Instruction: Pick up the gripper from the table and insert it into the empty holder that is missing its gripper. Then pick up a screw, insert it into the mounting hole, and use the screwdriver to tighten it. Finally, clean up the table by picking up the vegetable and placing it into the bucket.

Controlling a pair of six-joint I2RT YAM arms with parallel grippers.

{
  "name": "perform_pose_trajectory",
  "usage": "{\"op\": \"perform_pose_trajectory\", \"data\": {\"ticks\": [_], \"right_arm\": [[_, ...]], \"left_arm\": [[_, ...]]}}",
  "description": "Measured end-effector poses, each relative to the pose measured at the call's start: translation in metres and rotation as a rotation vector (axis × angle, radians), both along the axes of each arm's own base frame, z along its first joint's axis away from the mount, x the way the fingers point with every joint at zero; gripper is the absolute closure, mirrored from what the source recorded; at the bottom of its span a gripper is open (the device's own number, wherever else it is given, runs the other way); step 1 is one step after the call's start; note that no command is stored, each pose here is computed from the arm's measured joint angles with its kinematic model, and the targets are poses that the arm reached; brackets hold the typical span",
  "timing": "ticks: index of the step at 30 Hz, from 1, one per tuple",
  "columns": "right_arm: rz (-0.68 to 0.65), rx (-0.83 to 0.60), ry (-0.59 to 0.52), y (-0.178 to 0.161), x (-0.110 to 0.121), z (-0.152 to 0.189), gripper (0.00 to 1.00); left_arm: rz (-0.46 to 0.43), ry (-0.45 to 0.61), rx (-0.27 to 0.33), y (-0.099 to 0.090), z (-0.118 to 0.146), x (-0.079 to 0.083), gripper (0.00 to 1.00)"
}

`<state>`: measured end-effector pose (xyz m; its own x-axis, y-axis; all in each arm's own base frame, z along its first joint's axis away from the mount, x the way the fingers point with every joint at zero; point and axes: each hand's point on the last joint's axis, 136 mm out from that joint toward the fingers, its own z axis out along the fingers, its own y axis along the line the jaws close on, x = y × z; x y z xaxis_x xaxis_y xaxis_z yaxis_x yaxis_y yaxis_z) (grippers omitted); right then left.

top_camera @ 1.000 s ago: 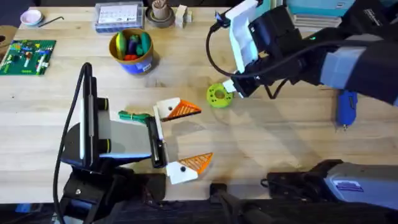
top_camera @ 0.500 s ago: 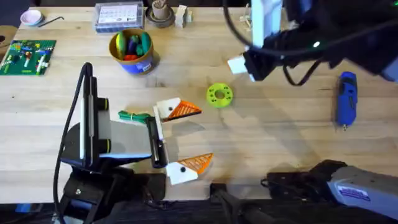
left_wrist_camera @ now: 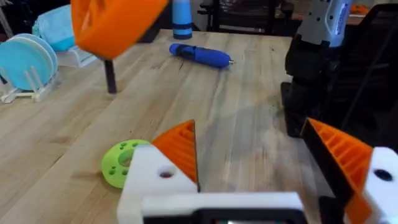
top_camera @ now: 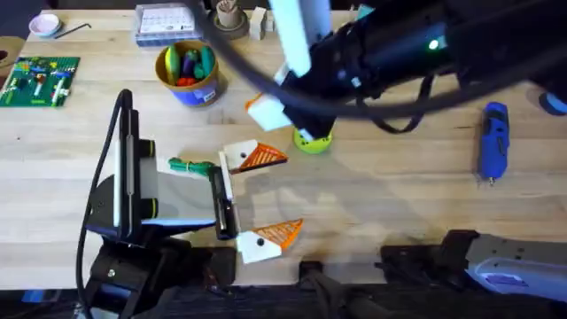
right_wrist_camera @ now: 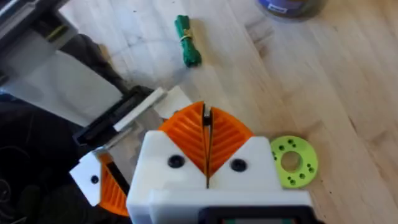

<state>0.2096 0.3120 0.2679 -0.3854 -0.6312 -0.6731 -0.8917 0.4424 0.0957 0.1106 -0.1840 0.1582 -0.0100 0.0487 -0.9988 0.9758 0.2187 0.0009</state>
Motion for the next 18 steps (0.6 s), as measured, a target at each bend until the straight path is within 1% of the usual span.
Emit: {"op": "perform_pose_trajectory", "data": {"ticks": [4,8,13,18], "right_arm": [[0.079,0.010,0.009,0.018,-0.022,-0.001,0.995],[0.130,-0.007,0.033,0.031,-0.037,-0.011,0.995],[0.153,-0.056,0.076,0.040,-0.043,-0.032,0.995],[0.152,-0.074,0.089,0.038,-0.044,-0.036,0.995]], "left_arm": [[0.000,0.000,0.000,0.000,0.000,0.000,0.007],[0.000,0.000,0.000,0.000,0.000,0.000,0.007],[0.000,0.000,0.000,0.000,0.000,0.000,0.007],[-0.001,0.002,0.000,0.000,0.000,0.000,0.008]]}}
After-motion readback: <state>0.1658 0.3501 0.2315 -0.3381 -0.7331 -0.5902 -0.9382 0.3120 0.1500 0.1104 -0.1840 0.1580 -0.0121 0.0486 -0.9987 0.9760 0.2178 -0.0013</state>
